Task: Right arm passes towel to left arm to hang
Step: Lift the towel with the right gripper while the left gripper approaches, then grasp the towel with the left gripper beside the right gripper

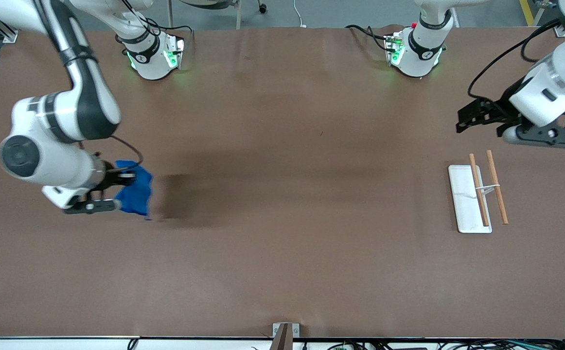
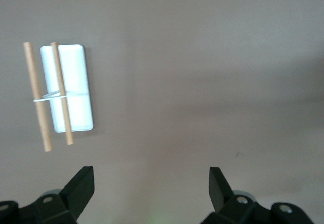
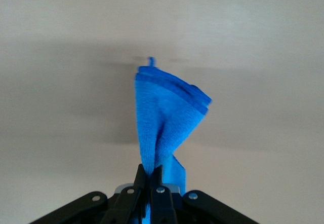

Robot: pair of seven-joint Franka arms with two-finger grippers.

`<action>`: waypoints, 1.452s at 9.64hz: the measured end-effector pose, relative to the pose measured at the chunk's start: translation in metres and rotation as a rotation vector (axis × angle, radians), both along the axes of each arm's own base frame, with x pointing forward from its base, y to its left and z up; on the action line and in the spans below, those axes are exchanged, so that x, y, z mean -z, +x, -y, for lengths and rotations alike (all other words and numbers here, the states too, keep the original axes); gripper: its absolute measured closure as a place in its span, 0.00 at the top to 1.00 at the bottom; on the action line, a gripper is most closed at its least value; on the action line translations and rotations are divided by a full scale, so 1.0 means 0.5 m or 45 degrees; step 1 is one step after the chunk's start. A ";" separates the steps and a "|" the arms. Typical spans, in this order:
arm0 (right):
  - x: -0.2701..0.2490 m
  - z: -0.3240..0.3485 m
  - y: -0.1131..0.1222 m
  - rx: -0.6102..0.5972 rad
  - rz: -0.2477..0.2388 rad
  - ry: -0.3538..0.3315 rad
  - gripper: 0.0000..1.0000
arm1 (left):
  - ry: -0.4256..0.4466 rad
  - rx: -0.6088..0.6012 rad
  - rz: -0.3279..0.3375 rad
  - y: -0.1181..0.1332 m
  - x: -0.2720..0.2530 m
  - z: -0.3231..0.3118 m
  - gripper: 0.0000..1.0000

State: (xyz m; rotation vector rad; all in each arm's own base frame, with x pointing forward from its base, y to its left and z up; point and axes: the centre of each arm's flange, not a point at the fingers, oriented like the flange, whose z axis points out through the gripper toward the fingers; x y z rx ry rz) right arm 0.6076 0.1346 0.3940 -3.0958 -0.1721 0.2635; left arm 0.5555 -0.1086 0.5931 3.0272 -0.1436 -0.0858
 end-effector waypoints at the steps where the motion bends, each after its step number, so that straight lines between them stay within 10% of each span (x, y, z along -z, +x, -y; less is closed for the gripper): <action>1: -0.007 -0.072 -0.007 -0.018 0.034 0.080 0.05 | -0.022 0.033 -0.019 0.007 0.026 0.037 1.00; 6: -0.085 -0.363 -0.057 0.242 0.124 0.628 0.05 | -0.607 -0.037 -0.237 0.082 0.212 0.112 1.00; 14: -0.147 -0.596 -0.152 0.615 -0.009 1.209 0.05 | -1.681 -0.124 -0.386 0.045 0.624 0.155 1.00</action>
